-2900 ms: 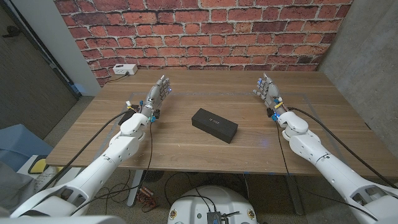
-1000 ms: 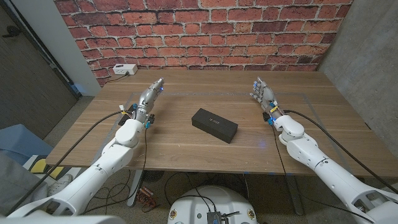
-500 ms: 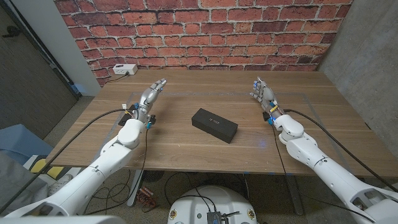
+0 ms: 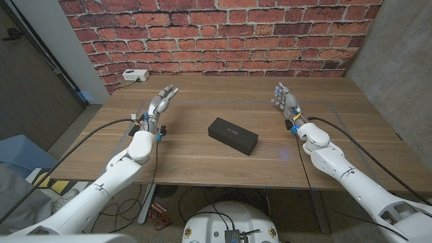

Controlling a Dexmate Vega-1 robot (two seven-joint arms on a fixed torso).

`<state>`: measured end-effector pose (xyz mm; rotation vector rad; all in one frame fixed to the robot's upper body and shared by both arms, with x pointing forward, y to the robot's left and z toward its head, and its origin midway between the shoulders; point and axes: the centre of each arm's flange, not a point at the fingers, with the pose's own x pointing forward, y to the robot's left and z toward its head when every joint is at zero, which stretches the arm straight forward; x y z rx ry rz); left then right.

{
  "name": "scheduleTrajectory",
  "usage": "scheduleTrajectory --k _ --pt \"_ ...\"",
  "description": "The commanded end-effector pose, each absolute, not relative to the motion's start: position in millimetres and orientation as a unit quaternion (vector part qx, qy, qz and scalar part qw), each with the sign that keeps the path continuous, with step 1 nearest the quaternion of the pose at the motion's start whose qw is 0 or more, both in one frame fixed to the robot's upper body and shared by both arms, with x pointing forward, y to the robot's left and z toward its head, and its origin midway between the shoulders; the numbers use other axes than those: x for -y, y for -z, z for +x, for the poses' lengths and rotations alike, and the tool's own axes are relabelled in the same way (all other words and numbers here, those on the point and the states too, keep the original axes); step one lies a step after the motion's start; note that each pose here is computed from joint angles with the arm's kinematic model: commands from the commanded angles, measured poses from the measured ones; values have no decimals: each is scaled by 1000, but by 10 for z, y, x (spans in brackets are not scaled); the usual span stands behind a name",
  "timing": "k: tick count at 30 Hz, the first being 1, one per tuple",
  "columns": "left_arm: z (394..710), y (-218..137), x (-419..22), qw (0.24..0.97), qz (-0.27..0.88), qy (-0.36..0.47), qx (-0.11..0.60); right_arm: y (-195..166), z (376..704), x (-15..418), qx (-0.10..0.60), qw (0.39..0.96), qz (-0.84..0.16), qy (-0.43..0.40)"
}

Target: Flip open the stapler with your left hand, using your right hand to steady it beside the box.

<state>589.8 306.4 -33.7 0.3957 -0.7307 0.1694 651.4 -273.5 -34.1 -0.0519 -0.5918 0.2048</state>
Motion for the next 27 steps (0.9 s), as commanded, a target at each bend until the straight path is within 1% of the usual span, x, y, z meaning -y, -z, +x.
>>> scheduleTrajectory --k 1,8,14,27 --pt "5765 317 -3056 893 244 -138 353 352 6517 2775 288 952 -32 -102" --pt "5750 336 -3005 886 275 -147 344 381 6528 2820 285 953 -30 -101" --pt "5722 354 -2970 873 293 -185 342 388 6521 2857 287 952 -29 -99" --pt "5685 384 -2985 865 315 -217 326 403 6544 2873 288 952 -19 -97"
